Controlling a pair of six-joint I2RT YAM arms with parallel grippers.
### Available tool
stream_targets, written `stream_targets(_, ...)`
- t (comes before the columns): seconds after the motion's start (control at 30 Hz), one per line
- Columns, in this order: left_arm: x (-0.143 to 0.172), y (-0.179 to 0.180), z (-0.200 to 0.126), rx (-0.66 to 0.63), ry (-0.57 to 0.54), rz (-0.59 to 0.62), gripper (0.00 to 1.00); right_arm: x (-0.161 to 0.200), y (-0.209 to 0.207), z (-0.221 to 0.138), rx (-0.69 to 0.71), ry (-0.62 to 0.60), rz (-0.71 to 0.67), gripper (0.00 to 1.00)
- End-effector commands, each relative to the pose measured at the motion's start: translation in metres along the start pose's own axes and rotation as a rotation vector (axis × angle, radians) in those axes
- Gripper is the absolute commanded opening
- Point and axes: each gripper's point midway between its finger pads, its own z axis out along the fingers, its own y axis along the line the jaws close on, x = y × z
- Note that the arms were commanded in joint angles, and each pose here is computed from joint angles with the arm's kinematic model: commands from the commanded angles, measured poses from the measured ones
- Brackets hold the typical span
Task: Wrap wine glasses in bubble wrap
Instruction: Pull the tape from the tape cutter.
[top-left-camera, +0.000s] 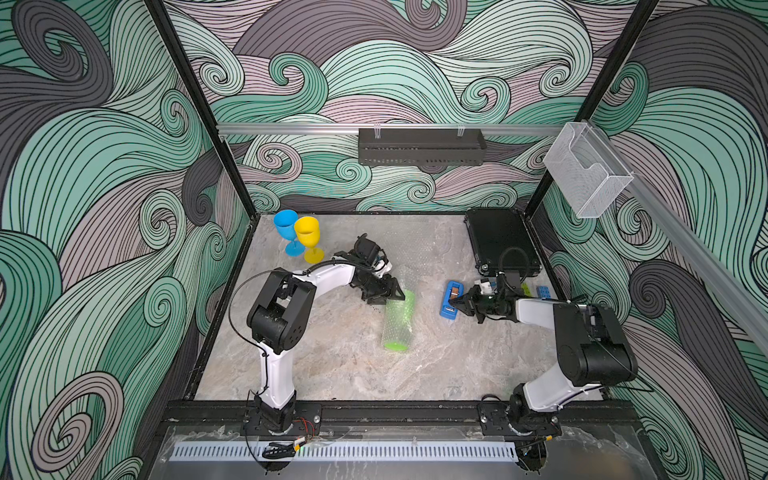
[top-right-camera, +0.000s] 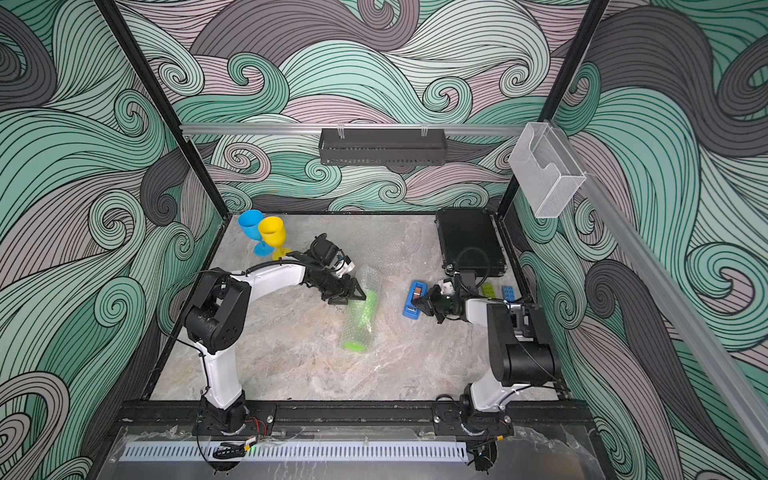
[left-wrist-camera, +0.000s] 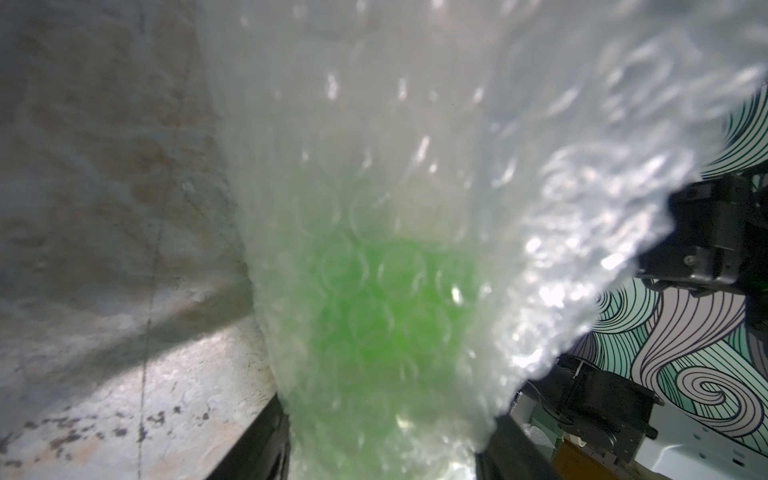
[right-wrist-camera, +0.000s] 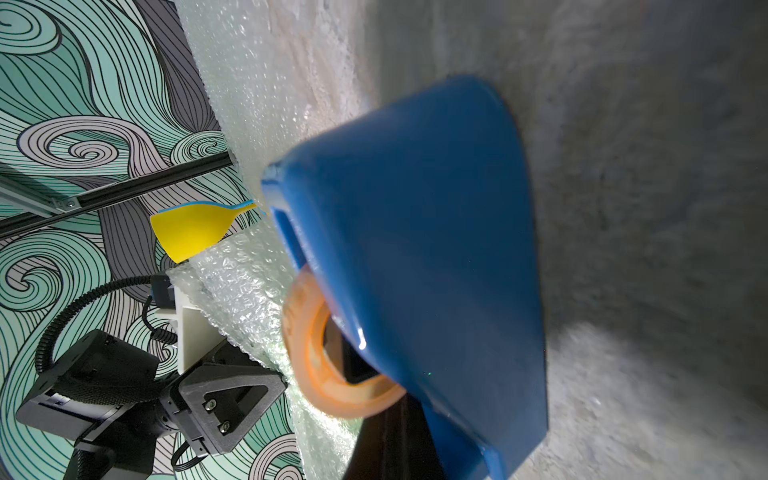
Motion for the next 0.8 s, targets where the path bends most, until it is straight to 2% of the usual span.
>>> stream_targets(0.0, 0.029, 0.038, 0.02, -0.156, 0.097, -0.06, 0.62, -0.011, 0.003, -0.002, 0.011, -0.035, 0.019, 0.0)
stream_targets(0.3, 0.031, 0.037, 0.019, -0.157, 0.096, -0.055, 0.62, -0.015, 0.024, -0.005, -0.046, -0.034, 0.049, 0.0)
stream_targets(0.53, 0.032, 0.037, 0.018, -0.164, 0.092, -0.044, 0.63, -0.015, 0.018, 0.001, -0.041, -0.015, 0.099, 0.0)
stream_targets(0.77, 0.034, 0.04, 0.021, -0.169, 0.1, -0.046, 0.63, -0.017, 0.03, -0.004, -0.069, -0.021, 0.117, 0.0)
